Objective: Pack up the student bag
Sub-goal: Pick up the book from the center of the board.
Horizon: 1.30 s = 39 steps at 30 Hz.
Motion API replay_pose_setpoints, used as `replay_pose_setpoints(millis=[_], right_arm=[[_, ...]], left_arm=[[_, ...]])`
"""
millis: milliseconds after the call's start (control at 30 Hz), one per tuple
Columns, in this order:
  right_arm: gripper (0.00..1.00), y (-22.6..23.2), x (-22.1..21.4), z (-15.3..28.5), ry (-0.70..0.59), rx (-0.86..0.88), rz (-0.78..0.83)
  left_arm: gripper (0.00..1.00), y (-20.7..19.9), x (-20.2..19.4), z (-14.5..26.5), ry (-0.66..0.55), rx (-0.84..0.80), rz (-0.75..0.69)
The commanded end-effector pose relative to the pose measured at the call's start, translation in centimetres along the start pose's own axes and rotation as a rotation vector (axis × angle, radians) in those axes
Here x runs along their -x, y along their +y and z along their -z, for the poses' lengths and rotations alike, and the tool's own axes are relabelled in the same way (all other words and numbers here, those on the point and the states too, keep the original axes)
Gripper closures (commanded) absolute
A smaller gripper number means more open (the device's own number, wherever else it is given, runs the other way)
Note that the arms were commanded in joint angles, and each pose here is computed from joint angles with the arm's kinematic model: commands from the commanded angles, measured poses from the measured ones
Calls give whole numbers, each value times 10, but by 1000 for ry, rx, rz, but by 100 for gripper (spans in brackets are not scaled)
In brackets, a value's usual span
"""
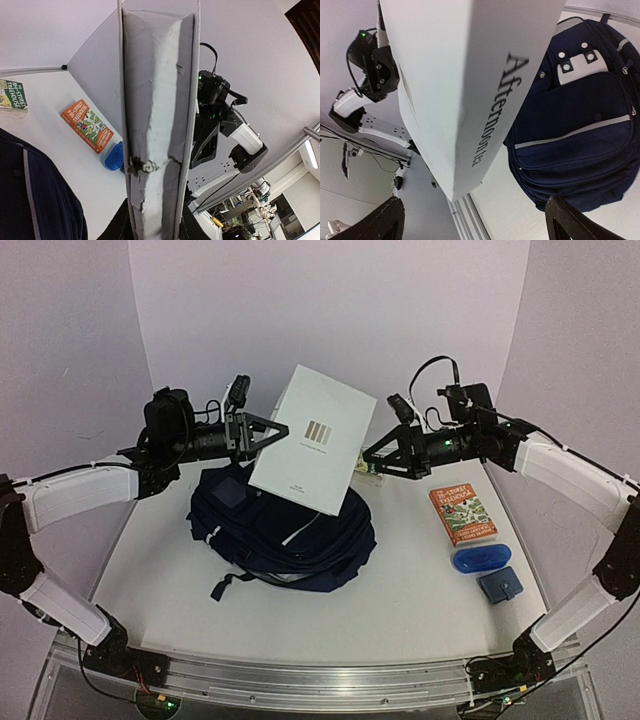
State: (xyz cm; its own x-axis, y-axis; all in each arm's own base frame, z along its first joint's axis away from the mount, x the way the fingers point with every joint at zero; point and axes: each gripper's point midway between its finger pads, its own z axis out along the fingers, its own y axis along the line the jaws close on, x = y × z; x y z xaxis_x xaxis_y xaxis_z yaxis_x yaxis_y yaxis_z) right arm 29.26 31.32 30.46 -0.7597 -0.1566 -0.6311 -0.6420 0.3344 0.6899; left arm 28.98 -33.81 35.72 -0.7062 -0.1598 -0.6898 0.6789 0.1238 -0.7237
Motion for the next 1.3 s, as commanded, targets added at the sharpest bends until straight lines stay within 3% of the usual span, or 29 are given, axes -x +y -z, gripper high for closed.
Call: replay_pose_setpoints(millis=[0,333,500,733,900,1000,1133,1267], right_arm=[[4,44,20,-2,-54,180,62],[17,65,28,-15,-47,252,93],[33,74,37,-13,-62,283,80],[45,72,44,-14,-79,275,50],[45,63,48,-15,-97,249,13],[54,59,48,-14,-98,242,-4],[77,57,49,-6,-116,246,-8],[84,36,51,14,-170,185,-57]], left_arm=[[74,-40,33,2,-125,-177,-24],[74,-45,34,-2,-134,-317,43],[74,-42,30,-5,-114,-317,52],[73,-38,23,-9,-84,-321,66],[73,-34,21,-11,-79,-326,79],[72,-32,19,-13,-71,-328,90],[45,-21,18,-15,-67,-269,98],[24,10,21,-15,-65,3,41]])
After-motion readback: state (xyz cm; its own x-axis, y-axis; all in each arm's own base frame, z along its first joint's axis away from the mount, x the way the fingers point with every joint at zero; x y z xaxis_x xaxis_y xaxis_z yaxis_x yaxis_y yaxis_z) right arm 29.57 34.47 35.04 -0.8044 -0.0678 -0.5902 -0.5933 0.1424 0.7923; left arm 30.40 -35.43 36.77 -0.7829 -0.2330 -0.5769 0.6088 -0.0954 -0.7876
